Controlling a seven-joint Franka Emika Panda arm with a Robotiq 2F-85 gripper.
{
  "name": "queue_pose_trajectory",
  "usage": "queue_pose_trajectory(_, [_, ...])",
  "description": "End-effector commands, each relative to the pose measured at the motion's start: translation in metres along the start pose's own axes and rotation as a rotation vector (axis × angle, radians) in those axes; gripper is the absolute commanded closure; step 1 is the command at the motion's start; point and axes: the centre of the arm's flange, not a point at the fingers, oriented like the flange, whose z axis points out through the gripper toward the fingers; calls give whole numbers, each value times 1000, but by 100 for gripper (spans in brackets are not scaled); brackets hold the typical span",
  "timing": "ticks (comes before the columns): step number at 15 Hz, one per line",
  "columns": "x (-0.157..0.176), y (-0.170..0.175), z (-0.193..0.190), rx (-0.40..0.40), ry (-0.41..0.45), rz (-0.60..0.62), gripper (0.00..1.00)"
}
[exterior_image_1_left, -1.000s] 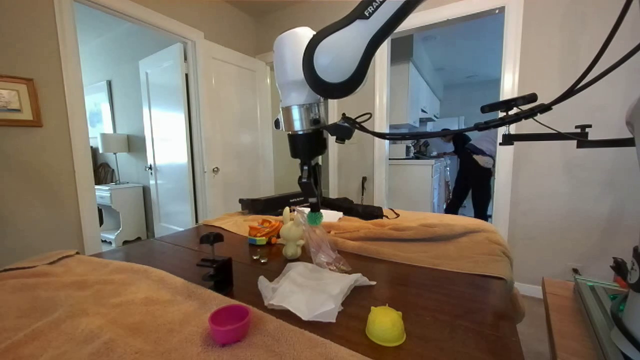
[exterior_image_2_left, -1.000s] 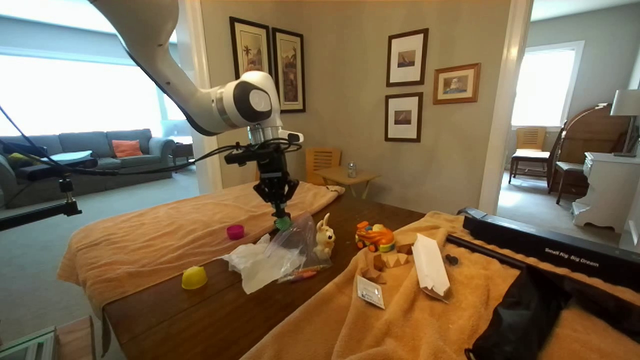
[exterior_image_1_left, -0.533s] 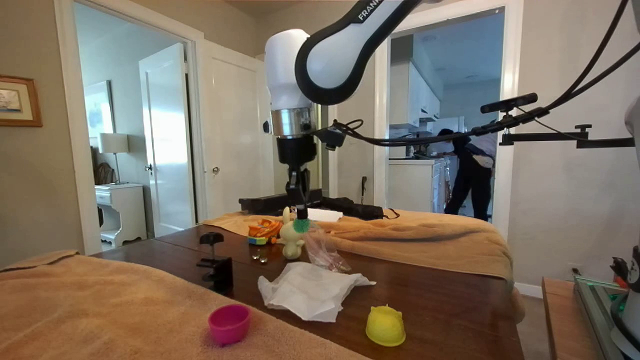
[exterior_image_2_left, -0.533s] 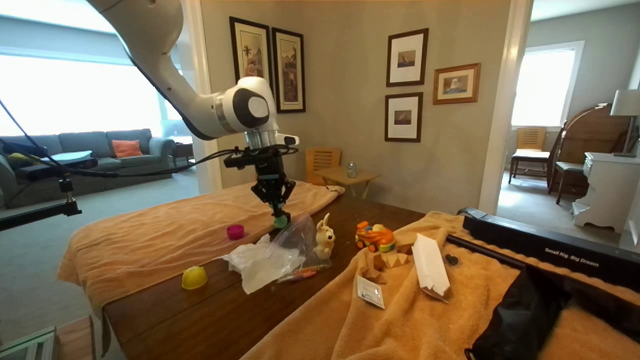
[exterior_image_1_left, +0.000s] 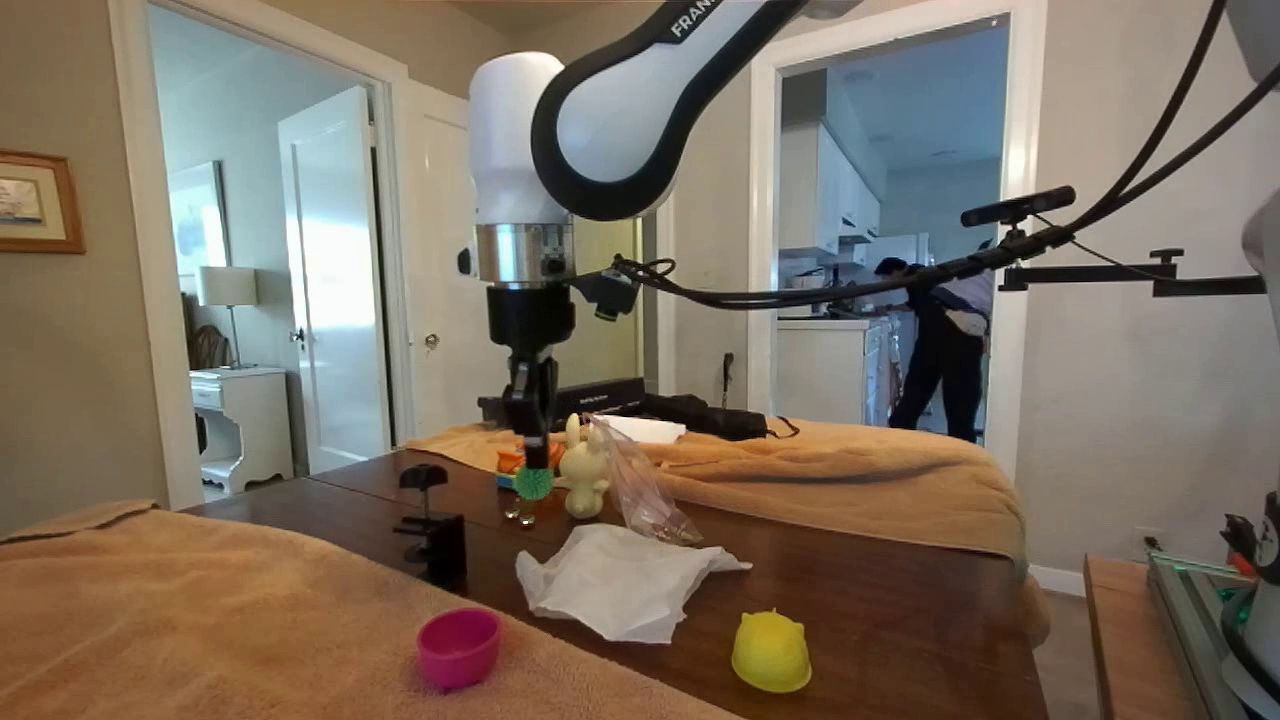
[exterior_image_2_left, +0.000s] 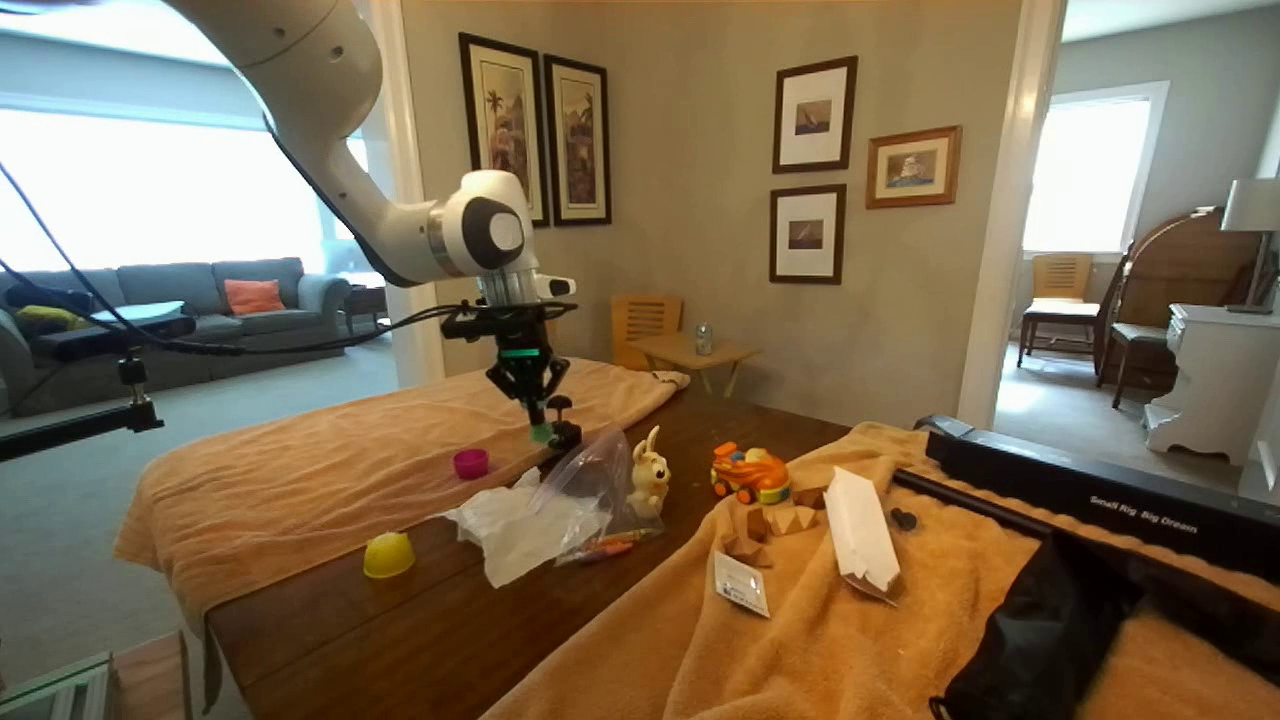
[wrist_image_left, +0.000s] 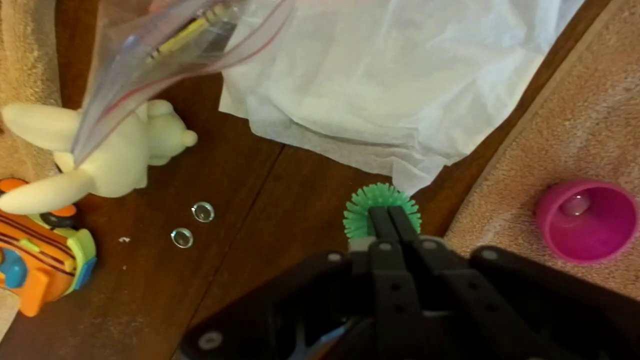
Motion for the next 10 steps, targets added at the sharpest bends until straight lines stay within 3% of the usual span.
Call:
queue_pose_trajectory(1, [26, -11, 2, 50, 9, -43, 99])
queue_pose_trajectory(10, [72, -51, 27, 122, -8, -197, 99])
